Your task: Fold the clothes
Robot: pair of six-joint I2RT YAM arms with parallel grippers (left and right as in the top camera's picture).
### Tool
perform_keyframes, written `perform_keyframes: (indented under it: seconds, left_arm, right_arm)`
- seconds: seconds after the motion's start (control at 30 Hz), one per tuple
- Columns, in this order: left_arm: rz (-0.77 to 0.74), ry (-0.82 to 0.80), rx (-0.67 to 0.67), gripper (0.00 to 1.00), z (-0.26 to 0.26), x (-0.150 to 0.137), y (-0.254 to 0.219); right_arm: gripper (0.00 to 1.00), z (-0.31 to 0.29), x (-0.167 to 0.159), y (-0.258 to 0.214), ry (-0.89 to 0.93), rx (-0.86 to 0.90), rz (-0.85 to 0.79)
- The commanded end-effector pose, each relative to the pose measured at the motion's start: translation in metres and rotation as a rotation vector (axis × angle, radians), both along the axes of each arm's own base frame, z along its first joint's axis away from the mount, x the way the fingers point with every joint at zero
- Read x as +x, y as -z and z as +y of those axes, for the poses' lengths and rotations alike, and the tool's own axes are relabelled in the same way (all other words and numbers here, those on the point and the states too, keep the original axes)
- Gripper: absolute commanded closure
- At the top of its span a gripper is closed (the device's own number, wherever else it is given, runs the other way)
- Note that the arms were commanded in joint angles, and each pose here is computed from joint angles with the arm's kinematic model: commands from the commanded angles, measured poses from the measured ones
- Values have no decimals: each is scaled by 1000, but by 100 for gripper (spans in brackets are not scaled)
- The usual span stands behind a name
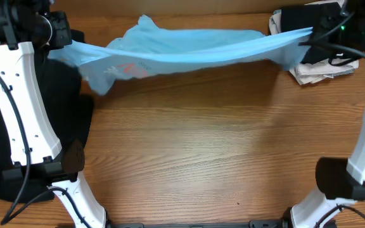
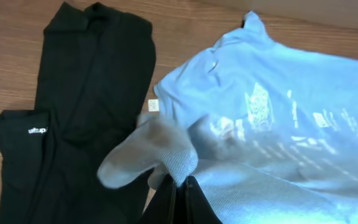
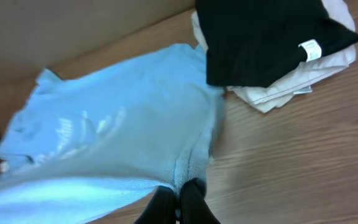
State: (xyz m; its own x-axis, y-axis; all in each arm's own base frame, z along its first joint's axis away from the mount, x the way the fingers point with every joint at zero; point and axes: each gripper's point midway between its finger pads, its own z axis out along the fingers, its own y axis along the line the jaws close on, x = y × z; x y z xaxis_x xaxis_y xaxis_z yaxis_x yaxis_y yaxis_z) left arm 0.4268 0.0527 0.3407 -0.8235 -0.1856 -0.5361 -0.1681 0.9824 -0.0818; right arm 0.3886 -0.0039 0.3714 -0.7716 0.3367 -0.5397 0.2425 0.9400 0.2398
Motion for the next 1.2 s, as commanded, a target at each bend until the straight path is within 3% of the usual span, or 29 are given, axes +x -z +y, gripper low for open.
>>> perform_keyframes:
  seconds: [0.0,0.13,0.37,0.73,0.9,1.03,1.17]
  left_arm:
    - [-14,14,-44,96,-10,-15,-11]
    - [71,11,-41,96,-11,-41,3]
    - [233,-23,-62,96,-19,-110,35]
    - [358,-145,-134,96,-36,-204,101]
    - [391,-201,-157,96,-41,-237,120]
    - [427,-231,-82,96,-29,-257,122]
    - [401,-240,-59,96,-24,-250,122]
  right_arm:
    - [96,5,-21,-6,8,45,-1]
    - [96,4,-50,9,19,35,65]
    - [96,-4,-121,61,110,17,231]
    - [96,-4,-216,146,296,74,405]
    - [96,-2,-238,160,366,103,456]
    - [96,1,-243,162,365,116,478]
    - [96,-3,-237,164,372,99,465]
